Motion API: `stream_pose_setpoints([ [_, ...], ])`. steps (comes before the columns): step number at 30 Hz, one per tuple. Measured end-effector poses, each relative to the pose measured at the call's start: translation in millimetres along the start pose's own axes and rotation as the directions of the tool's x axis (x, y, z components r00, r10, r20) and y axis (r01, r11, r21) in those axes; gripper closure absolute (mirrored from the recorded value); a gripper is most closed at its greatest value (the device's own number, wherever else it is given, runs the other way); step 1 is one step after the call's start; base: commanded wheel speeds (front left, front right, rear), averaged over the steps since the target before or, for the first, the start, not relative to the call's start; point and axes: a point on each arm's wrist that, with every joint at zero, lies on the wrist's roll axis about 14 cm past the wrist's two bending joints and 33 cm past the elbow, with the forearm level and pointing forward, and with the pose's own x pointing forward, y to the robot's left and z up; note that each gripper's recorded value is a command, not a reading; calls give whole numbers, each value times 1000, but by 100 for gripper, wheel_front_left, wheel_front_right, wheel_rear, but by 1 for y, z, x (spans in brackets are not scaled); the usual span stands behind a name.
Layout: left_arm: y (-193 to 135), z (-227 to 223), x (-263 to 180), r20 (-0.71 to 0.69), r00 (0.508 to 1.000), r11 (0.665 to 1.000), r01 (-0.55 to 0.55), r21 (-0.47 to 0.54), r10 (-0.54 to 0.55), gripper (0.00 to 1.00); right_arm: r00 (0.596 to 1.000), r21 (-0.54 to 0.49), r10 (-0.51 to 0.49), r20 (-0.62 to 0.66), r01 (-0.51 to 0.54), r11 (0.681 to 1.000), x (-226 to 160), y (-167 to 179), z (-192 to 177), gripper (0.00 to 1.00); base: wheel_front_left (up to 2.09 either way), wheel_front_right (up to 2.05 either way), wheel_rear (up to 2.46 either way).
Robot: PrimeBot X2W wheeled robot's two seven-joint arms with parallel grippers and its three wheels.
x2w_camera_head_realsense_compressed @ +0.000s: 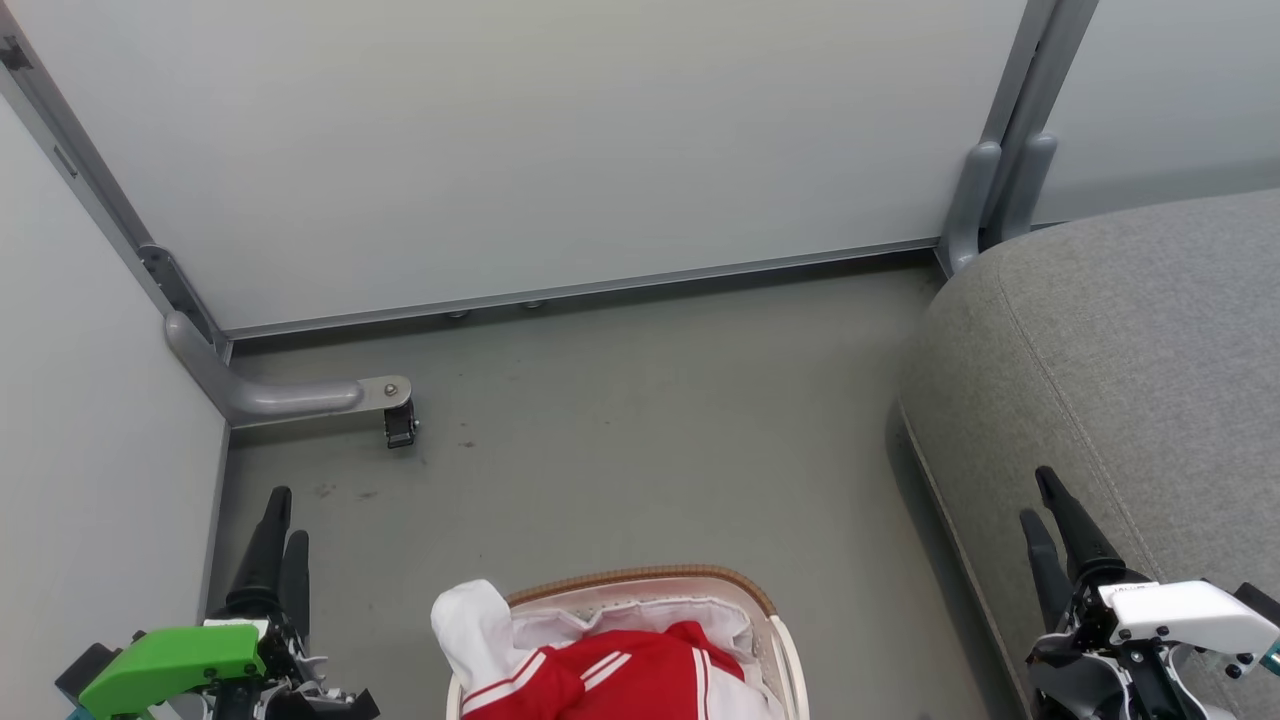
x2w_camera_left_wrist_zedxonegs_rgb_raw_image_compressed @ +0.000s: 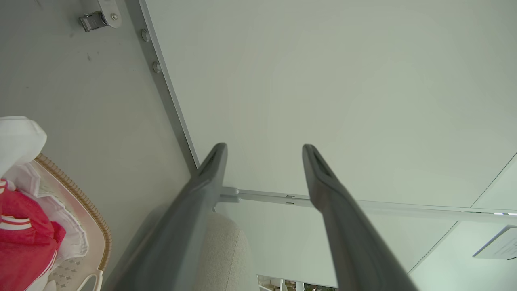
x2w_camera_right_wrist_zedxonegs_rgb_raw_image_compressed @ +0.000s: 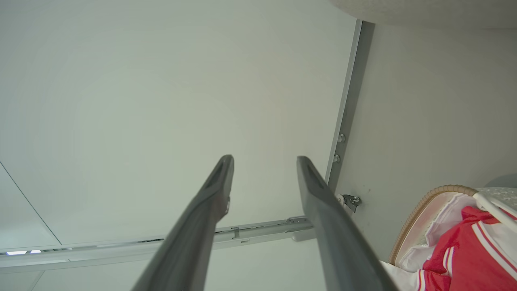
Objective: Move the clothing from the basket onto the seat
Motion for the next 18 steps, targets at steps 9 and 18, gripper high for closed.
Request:
stream_pose_setpoints([
  [9,1,-1,1,18,1000,1000,-3,3,3,0,1000,-46,4,3,-4,999,2,2,-3,0,0,0,0],
  [18,-1,-5,5,29,1000,1000,-2,29,1,0,1000,-135,17,-10,-18,991,7,8,-8,0,0,0,0],
])
